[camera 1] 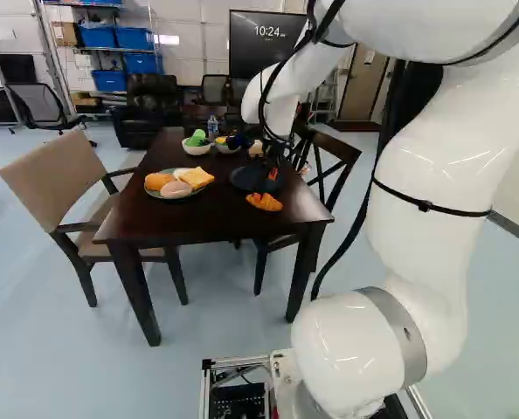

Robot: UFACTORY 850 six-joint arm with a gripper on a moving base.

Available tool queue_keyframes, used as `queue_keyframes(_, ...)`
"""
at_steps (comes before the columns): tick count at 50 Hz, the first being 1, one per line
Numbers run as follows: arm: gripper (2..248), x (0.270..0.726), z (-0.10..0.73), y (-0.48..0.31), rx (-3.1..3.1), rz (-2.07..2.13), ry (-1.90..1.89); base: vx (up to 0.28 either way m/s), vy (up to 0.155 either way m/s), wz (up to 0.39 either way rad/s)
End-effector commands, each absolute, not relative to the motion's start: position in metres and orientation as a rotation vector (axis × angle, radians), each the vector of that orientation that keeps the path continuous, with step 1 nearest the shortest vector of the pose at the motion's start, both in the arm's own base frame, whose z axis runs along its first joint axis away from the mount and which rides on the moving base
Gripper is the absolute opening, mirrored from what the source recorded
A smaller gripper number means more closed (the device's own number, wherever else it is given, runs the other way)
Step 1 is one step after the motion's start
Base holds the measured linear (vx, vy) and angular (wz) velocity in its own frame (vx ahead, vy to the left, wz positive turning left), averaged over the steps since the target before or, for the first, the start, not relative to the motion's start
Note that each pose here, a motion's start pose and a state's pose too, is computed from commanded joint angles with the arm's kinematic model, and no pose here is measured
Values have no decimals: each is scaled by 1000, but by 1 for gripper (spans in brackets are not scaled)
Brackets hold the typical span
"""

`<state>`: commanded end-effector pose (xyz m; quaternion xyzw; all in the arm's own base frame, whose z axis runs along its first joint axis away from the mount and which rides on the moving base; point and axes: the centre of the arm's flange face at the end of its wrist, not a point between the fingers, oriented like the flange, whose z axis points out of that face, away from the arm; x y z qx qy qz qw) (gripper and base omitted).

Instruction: Move the croissant to the empty plate

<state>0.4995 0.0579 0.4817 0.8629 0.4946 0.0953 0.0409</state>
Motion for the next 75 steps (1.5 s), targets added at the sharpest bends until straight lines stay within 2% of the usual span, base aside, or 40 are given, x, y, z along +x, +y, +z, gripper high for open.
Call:
queue_keyframes(32, 247, 511, 444, 60, 2680, 172, 1537, 0, 0, 0)
queue_keyframes(75, 247, 508, 443, 60, 2688, 139, 1545, 0, 0, 0)
